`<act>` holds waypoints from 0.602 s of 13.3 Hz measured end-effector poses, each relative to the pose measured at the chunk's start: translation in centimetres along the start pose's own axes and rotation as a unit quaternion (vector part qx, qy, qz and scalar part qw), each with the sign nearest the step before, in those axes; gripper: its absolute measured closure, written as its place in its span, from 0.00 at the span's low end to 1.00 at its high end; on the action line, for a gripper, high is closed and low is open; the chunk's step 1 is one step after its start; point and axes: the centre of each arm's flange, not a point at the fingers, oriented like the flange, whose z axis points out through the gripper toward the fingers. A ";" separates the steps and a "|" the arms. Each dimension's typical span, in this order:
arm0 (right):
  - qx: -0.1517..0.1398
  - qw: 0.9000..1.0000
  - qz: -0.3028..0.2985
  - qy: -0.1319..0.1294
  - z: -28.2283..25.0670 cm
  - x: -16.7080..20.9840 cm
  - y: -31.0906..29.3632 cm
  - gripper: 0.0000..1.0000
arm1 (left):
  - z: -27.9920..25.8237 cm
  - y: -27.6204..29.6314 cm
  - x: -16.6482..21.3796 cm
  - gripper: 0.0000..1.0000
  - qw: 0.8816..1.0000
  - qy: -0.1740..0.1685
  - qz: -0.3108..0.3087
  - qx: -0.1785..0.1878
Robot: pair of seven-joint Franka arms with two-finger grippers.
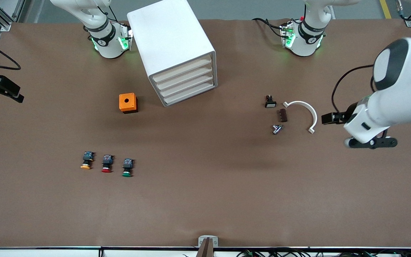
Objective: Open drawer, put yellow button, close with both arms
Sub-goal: 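Move the left gripper toward the cabinet while the right gripper reaches the buttons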
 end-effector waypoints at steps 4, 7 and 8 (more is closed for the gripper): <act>-0.001 1.000 0.000 -0.017 2.7 1.4 0.0 0.00 | 6.7 8.5 2.6 0.00 0.996 0.000 -0.090 -0.001; -0.003 0.999 0.000 -0.034 5.6 2.9 -0.1 0.00 | 12.8 13.3 3.6 0.00 0.988 -0.032 -0.152 -0.016; -0.003 0.999 0.000 -0.040 6.9 3.5 -0.1 0.00 | 14.3 14.5 3.6 0.00 0.982 -0.047 -0.182 -0.022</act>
